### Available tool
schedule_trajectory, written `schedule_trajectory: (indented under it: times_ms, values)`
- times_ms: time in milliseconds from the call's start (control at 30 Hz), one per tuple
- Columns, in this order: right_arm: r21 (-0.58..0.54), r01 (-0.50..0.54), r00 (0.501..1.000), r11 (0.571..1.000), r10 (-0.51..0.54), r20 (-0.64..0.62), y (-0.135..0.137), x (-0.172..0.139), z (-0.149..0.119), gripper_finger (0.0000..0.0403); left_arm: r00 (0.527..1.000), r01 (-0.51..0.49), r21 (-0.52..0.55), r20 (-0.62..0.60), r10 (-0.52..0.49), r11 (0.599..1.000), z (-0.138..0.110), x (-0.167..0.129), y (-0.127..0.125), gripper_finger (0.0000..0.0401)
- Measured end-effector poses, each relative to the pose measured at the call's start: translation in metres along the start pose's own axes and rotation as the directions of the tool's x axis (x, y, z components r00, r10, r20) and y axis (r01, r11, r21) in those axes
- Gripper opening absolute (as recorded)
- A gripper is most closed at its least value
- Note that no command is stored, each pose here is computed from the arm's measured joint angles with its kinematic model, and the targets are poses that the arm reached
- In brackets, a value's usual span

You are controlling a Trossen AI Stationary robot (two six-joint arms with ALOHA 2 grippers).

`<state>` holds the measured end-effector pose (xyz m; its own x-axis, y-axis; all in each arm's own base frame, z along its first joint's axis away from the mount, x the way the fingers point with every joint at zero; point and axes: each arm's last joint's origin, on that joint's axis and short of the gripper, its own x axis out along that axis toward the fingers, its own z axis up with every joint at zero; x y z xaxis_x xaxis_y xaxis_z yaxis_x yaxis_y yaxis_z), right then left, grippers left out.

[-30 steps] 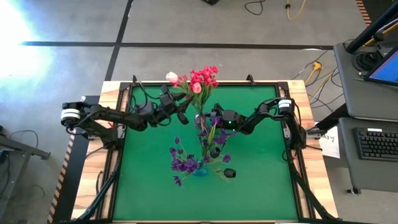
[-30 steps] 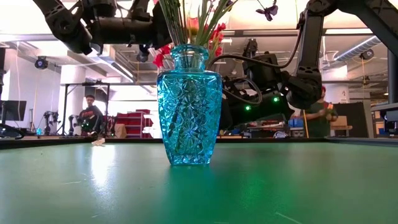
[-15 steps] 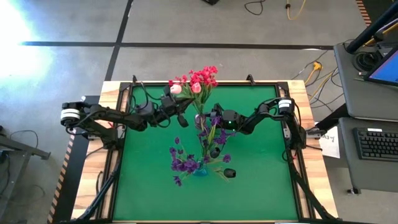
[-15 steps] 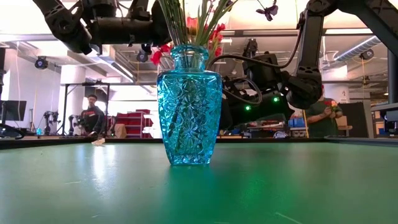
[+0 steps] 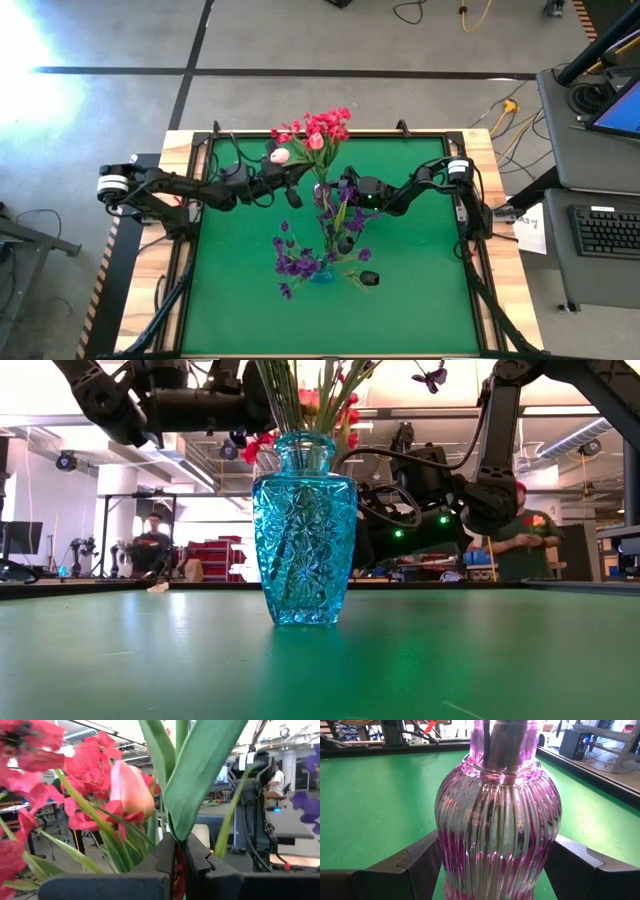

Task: Sort flowers into vase by color
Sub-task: Put the pink tulip into the purple vase

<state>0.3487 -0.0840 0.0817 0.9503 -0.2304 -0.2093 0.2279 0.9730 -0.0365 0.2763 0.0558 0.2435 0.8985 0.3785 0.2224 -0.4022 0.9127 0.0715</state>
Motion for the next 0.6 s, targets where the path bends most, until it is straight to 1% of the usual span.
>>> schedule_trajectory:
  times_ms: [67, 133, 267, 400, 600]
  values:
    - [0.001, 0.000, 1.000, 1.000, 0.000, 0.000, 0.000, 0.000, 0.000, 0.0288, 1.000, -0.007, 0.017, -0.026, 0.008, 1.000, -0.002, 0.000, 0.000, 0.0000]
    - [0.003, 0.000, 1.000, 1.000, 0.000, 0.000, 0.000, 0.000, 0.000, 0.0288, 0.997, -0.044, 0.045, -0.058, 0.047, 0.998, -0.005, 0.000, 0.001, 0.0000]
    - [0.012, 0.000, 1.000, 1.000, 0.000, 0.001, 0.000, 0.000, 0.000, 0.0288, 0.989, -0.076, 0.095, -0.117, 0.087, 0.993, -0.012, -0.001, 0.002, 0.0000]
    - [0.013, 0.000, 1.000, 1.000, 0.000, 0.001, 0.000, 0.000, 0.000, 0.0288, 0.992, -0.091, 0.082, -0.083, 0.097, 0.993, -0.005, -0.002, 0.003, 0.0000]
    - [0.012, 0.000, 1.000, 1.000, 0.000, 0.000, 0.000, 0.000, 0.000, 0.0288, 0.992, -0.094, 0.059, -0.075, 0.099, 0.994, -0.001, -0.002, 0.003, 0.0000]
